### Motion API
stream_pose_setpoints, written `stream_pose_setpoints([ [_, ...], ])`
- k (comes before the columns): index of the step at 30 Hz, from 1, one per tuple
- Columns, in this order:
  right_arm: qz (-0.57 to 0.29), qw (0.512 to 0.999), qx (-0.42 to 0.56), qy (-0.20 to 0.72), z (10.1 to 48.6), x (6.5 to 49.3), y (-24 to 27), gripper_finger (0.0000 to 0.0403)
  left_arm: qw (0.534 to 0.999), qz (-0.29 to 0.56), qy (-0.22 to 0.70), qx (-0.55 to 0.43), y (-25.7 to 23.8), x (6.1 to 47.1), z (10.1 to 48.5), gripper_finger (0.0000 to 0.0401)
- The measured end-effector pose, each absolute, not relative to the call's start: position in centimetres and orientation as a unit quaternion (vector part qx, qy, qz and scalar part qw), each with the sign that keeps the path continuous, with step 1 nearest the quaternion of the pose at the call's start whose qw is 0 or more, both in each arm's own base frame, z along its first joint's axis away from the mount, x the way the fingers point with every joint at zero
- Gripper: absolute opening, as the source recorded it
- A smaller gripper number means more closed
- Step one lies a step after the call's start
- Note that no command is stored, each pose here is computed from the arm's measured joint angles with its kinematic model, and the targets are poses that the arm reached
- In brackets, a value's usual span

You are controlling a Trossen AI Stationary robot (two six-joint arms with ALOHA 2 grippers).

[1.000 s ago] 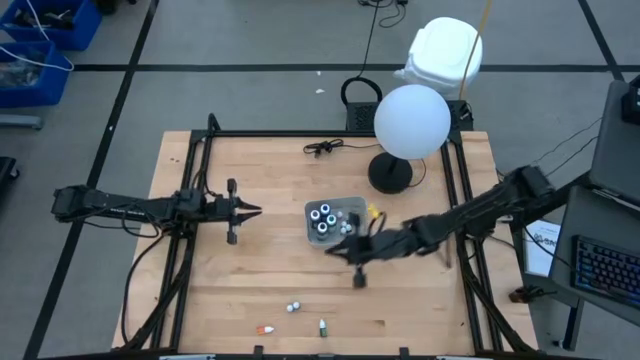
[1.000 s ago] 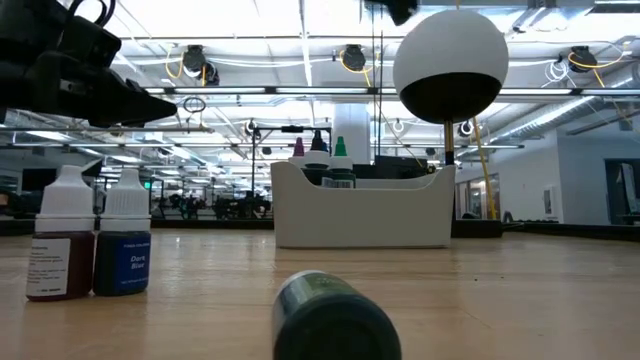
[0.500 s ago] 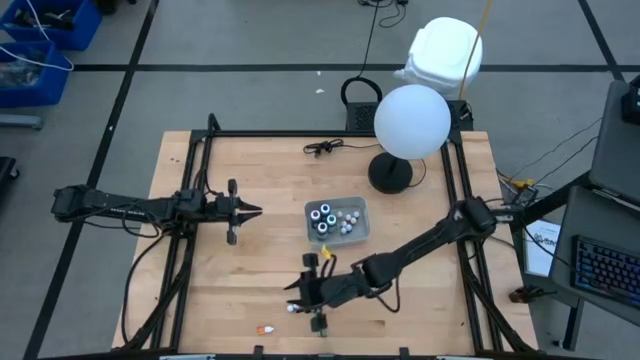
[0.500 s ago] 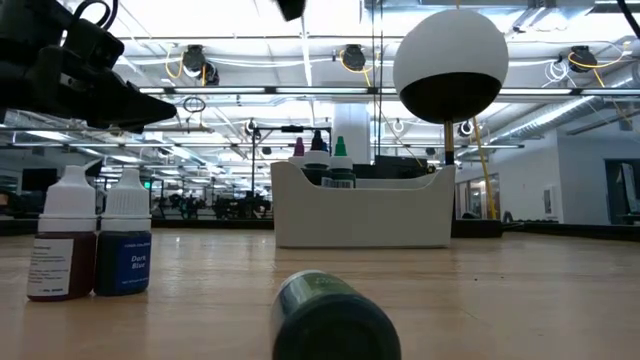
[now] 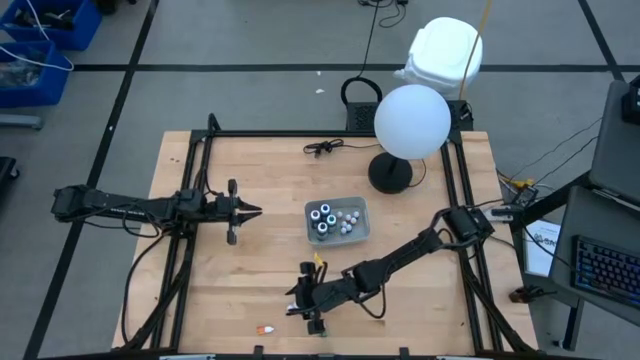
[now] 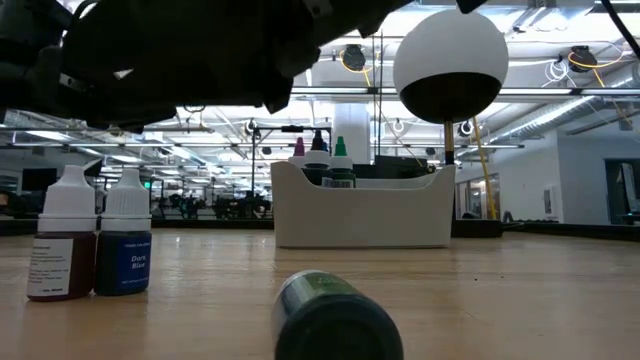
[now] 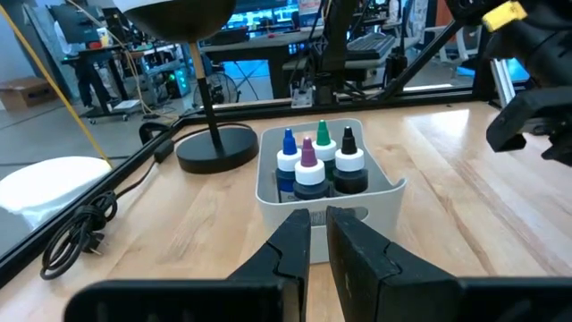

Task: Pick & Place food coloring
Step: Put the small blue food coloring bottle into the gray bin

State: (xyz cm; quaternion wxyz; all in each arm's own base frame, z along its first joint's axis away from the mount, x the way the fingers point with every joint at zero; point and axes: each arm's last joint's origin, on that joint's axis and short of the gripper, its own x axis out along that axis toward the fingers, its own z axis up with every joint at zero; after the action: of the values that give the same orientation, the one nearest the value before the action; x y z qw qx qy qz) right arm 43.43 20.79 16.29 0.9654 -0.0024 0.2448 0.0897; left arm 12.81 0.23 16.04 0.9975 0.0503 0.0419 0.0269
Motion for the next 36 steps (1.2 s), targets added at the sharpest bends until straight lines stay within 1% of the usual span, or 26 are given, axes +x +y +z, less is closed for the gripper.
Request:
stream_pose_setpoints([
  [6,0.094,0.958,-0.008,0.272,15.8,42.8,21.4,0.0176,0.998,0.027,0.042,0.050,0.2,12.8,16.0,0.0049],
  [12,0.091,0.956,-0.017,0.280,15.6,42.8,21.2,0.0176,0.998,0.027,0.041,0.050,0.2,12.8,16.1,0.0049],
  [19,0.093,0.951,-0.024,0.293,13.7,42.9,21.6,0.0175,0.998,0.026,0.041,0.047,0.2,12.8,16.1,0.0049],
  [30,0.094,0.953,-0.017,0.287,13.7,42.9,21.8,0.0170,0.998,0.026,0.041,0.047,0.2,12.8,16.1,0.0049],
  [36,0.086,0.960,-0.011,0.267,12.3,43.4,22.1,0.0169,0.998,0.026,0.041,0.047,0.2,12.8,16.1,0.0049],
])
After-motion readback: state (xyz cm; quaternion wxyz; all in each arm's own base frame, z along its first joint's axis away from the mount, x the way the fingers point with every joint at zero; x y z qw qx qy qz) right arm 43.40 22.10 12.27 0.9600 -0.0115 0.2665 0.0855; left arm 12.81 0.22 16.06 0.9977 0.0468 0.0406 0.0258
